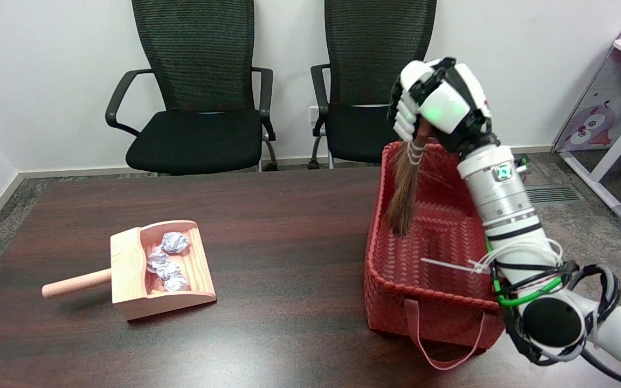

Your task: Place the broom in the basket.

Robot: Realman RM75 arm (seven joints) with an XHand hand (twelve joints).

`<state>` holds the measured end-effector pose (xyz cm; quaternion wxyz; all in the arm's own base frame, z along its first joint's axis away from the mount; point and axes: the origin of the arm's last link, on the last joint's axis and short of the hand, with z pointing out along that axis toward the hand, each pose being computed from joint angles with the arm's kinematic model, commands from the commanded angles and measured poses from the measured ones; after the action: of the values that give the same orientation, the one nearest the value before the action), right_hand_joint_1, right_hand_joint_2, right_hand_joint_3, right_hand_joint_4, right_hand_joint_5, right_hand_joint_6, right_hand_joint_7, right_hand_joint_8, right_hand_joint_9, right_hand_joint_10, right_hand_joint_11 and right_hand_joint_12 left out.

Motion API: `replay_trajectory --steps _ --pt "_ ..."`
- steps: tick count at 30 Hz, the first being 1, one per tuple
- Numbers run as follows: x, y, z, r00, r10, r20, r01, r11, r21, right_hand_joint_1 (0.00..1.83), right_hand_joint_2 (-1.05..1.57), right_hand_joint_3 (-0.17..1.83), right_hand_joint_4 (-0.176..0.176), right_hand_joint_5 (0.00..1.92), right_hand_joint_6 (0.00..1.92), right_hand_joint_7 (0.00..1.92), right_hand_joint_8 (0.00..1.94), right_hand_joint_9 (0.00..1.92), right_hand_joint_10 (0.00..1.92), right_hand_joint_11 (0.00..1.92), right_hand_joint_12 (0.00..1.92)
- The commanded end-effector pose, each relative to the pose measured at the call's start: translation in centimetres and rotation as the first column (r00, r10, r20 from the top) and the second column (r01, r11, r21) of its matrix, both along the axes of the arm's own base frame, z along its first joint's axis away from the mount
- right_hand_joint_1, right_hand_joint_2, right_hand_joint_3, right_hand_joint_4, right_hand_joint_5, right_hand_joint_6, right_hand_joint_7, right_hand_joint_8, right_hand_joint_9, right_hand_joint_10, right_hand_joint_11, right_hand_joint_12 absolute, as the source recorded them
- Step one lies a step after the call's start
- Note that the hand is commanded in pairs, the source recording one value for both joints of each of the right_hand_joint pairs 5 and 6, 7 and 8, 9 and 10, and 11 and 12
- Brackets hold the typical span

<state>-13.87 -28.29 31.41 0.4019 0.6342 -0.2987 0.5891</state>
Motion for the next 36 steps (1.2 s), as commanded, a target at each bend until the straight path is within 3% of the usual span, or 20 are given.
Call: replay_trajectory --steps 1,13,26,36 --pt "-4.0 0.8 -2.9 0.991 -0.116 -0.064 0.121 0.989 0.089 0.82 1.49 1.83 0.005 1.92 1.92 1.92 1.92 1.92 1.92 1.92 1.92" --pt "-7.4 -0.1 -2.5 0.975 -0.204 -0.087 0.208 0.977 0.044 0.82 1.49 1.83 0.005 1.92 1.92 1.92 1.92 1.92 1.92 1.92 1.92" --pt "-6.6 -0.2 -0.9 0.987 -0.15 -0.049 0.149 0.988 -0.032 0.83 1.49 1.83 0.005 1.92 1.92 1.92 1.92 1.92 1.92 1.92 1.92" --pt "-8.3 -0.1 0.4 0.977 -0.212 -0.025 0.209 0.974 -0.084 0.83 1.53 1.83 0.005 1.92 1.92 1.92 1.92 1.92 1.92 1.92 1.92"
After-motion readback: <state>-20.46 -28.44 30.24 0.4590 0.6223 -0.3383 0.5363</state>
